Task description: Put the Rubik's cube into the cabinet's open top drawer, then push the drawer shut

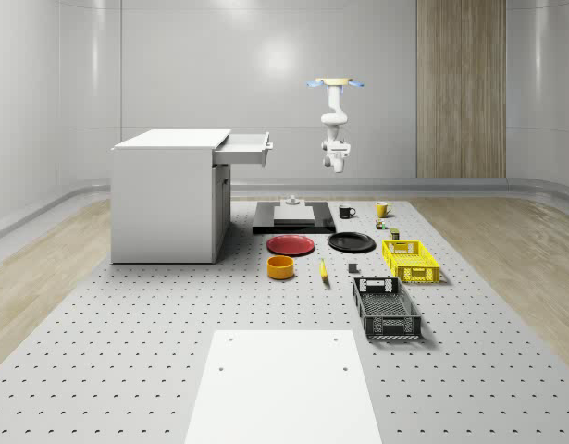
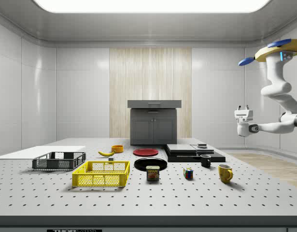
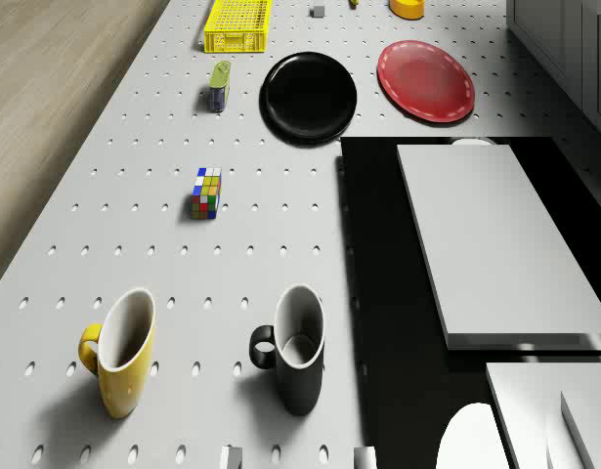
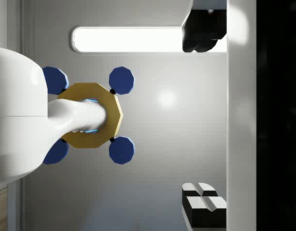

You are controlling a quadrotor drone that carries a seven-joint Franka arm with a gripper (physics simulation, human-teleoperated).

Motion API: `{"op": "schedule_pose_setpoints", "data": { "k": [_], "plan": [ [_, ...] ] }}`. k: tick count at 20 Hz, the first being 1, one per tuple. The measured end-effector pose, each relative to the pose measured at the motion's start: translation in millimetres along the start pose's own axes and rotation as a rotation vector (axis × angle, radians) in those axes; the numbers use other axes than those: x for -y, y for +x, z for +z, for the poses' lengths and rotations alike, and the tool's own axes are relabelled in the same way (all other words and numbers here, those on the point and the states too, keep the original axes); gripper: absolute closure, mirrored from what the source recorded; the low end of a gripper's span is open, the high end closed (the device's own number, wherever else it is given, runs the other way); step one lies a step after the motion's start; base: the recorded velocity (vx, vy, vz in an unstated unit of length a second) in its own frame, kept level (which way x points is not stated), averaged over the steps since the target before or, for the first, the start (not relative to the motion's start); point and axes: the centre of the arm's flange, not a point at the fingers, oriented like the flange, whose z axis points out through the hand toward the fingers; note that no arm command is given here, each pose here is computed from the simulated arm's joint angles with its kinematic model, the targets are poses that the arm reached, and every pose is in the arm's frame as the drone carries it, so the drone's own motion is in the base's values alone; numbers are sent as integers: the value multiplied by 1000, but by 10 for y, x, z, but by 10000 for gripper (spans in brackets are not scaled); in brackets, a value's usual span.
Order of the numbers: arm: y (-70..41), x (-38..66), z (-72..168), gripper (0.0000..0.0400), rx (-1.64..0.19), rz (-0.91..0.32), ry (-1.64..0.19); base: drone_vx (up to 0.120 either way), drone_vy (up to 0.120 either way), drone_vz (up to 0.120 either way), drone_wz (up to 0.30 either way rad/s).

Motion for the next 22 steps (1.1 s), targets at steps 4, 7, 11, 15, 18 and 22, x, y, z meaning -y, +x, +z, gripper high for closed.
{"op": "schedule_pose_setpoints", "data": {
  "k": [4, 7, 11, 15, 18, 22],
  "plan": [
    [-24, -26, -296, 0, -2, 0, 2, 0, 0, 0, 0],
    [-22, -23, -496, 0, -4, 0, 4, 0, 0, 0, 0],
    [-11, -11, -708, 0, -6, 0, 6, 10, 90, 0, 0],
    [-5, -4, -834, 0, -8, 0, 8, 120, 120, 0, 0],
    [-3, -2, -883, 0, -10, 0, 10, 120, 120, 0, 0],
    [-2, -2, -915, 0, -12, 0, 12, 120, 120, 0, 0]
  ]
}}
